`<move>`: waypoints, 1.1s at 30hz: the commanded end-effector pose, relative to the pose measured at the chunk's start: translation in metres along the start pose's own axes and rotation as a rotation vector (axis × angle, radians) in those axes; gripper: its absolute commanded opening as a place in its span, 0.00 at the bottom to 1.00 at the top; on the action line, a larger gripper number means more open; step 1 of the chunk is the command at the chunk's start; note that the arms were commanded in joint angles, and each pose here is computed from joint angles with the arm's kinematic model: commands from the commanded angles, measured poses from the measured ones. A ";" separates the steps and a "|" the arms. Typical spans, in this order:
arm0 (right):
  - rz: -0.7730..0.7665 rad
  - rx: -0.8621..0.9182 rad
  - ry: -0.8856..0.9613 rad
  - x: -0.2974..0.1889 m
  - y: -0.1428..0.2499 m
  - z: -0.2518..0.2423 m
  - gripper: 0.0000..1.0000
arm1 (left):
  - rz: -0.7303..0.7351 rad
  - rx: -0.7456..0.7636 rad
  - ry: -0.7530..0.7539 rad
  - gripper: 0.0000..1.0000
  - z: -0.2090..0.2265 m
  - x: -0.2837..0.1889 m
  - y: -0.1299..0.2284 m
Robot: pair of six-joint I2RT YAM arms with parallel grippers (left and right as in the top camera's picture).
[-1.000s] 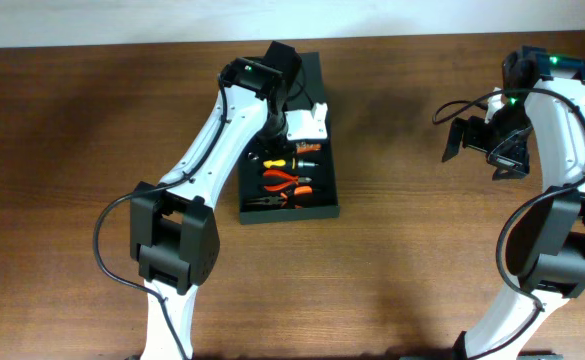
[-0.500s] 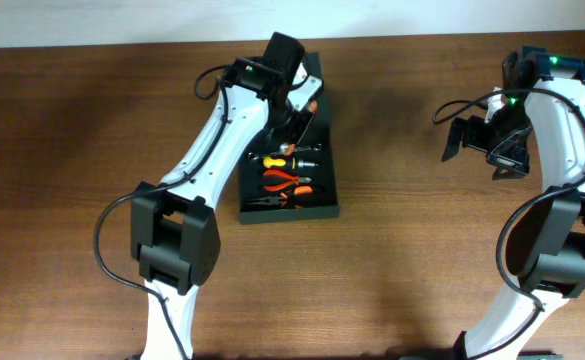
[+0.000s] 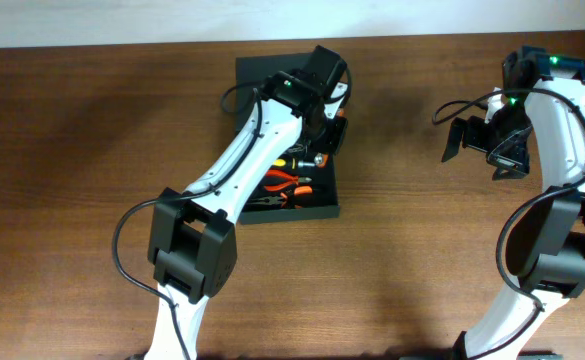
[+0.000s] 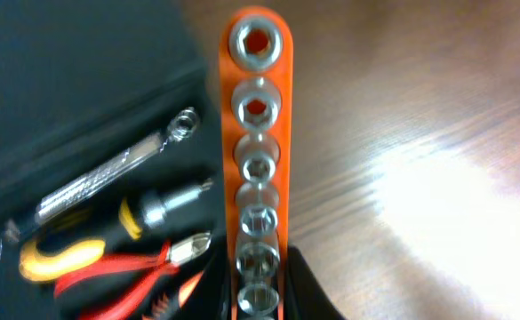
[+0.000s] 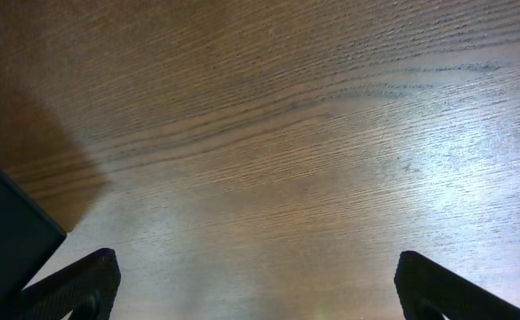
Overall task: Pack container
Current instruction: 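Lower the socket rail into the box's right side and release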
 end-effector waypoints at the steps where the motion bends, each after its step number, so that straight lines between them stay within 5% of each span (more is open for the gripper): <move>1: 0.004 0.002 0.013 0.001 0.000 -0.003 0.99 | -0.005 -0.235 -0.107 0.02 0.018 -0.003 0.002; 21: 0.012 0.003 0.013 0.001 0.002 -0.003 0.99 | 0.097 -0.453 -0.165 0.02 0.013 0.022 0.039; 33: 0.012 0.003 0.013 0.001 0.002 -0.003 0.99 | 0.116 -0.455 -0.171 0.02 0.012 0.039 0.051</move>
Point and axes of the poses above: each gripper's point midway between its finger pads, its own x axis out along the fingers, its own z axis along the line the jaws close on, y = z × x, the point moved 3 cm from there along -x, back along the fingers, and after that the axes turned 6 degrees about -x, right-handed, at the moved point
